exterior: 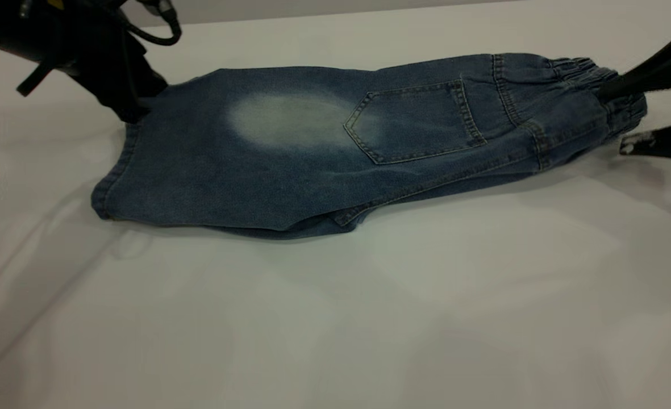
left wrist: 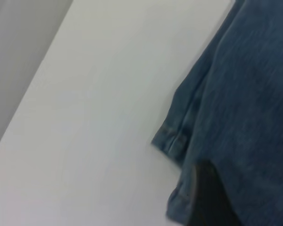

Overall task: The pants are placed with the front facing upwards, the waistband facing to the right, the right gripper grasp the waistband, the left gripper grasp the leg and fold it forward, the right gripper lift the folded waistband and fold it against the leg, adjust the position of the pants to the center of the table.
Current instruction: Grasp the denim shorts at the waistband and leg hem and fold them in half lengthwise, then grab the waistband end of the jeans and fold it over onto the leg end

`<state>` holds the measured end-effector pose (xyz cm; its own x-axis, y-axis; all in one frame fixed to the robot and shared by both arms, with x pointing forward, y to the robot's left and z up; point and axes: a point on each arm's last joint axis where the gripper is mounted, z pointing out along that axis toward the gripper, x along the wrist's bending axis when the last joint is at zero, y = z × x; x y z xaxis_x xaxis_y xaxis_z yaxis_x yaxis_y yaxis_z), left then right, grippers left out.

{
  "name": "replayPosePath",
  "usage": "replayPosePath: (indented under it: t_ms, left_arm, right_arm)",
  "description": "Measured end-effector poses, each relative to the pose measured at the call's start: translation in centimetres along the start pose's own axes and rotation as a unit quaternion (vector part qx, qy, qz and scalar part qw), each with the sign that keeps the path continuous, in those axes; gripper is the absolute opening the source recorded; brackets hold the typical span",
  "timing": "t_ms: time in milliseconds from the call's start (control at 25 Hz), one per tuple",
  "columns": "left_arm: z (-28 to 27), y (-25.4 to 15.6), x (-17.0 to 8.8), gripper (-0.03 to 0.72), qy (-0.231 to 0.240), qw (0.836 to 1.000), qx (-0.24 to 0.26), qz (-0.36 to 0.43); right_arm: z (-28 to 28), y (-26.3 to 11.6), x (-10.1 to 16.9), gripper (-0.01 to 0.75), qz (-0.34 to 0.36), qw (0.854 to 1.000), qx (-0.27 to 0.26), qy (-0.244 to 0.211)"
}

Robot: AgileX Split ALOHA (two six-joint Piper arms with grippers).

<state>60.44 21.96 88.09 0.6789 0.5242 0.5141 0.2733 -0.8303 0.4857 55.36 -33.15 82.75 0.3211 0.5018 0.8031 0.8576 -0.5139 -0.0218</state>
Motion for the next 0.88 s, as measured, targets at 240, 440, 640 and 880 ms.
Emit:
replayPosePath:
  t_ms: [240,440,640,880]
  left_arm:
    - [0.0,1.0,-0.9,0.367,-0.01,1.0,-0.009,-0.015]
    - [0.0,1.7,-1.6,0.367,-0.017,1.0,-0.015,-0.009]
    - [0.1,2.3,-2.2,0.367,-0.023,1.0,-0.021,-0.001]
    - [0.0,2.8,-2.7,0.367,-0.028,0.999,-0.025,0.005]
  right_arm:
    - [-0.2,1.9,0.1,0.442,0.002,0.998,-0.053,-0.026]
    - [-0.4,3.3,0.9,0.442,-0.001,0.998,-0.066,-0.018]
    - [-0.1,3.0,0.9,0.442,0.004,0.999,-0.048,-0.026]
    - [1.7,2.6,2.4,0.47,-0.032,0.998,-0.029,-0.039]
